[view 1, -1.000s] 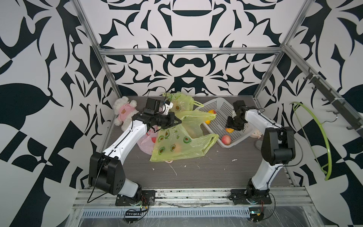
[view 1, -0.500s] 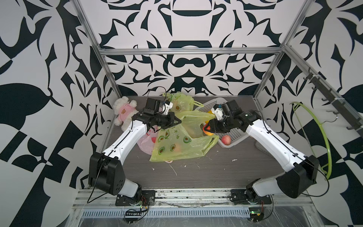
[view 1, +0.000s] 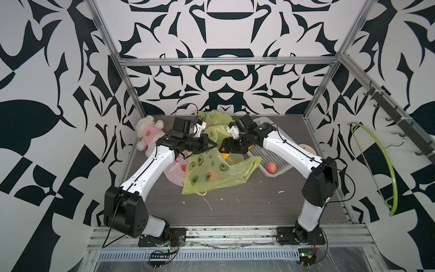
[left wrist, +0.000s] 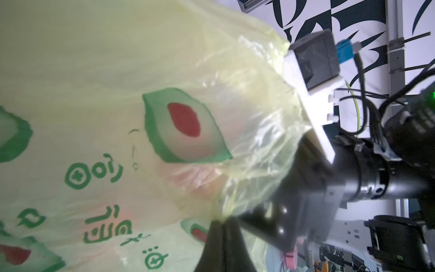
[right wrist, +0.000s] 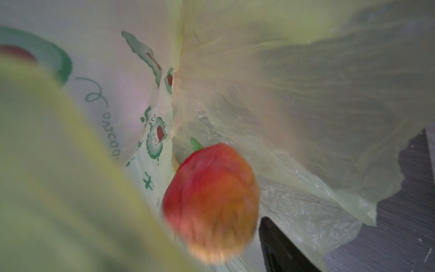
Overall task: Place the peach into a plastic bag & tie a knot
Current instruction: Place the peach in the plastic bag, then pick up the peach from the basket.
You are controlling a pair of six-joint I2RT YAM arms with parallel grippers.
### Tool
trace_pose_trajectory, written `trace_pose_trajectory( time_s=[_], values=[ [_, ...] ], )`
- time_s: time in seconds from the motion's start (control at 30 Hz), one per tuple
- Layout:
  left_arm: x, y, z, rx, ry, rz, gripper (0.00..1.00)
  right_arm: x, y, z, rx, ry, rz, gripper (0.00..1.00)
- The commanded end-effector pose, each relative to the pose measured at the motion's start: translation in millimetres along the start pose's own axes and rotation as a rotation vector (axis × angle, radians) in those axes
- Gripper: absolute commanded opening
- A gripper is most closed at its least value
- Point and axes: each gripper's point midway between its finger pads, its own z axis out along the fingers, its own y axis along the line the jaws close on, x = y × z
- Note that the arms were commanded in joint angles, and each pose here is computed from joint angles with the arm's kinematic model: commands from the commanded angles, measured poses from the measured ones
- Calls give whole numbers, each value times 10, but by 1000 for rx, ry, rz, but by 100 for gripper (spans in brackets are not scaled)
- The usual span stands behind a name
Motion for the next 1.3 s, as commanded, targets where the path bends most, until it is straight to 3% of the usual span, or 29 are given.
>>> trace_pose_trajectory(
  time_s=[0.0, 0.17, 0.27, 0.37, 0.77, 1.27],
  values=[
    [-10, 9, 0, 9, -8, 3, 0, -38, 114, -519, -8, -96, -68, 77],
    [-30, 30, 40, 9, 0, 8, 0, 147, -371, -1266, 108, -224, -42, 77],
    [-41, 45, 54, 9, 3, 9, 0, 256, -898, -1721, 184, -327, 71, 76],
    [-49, 51, 74, 13, 7, 8, 0, 378, -1430, -1881, 274, -336, 201, 75],
    [-12, 66, 93, 22, 14, 3, 0, 587, -2392, -1049, 476, -69, 327, 75],
    [-30, 106, 147, 24, 22, 3, 0, 786, -2658, -322, 547, 140, 316, 70]
  ],
)
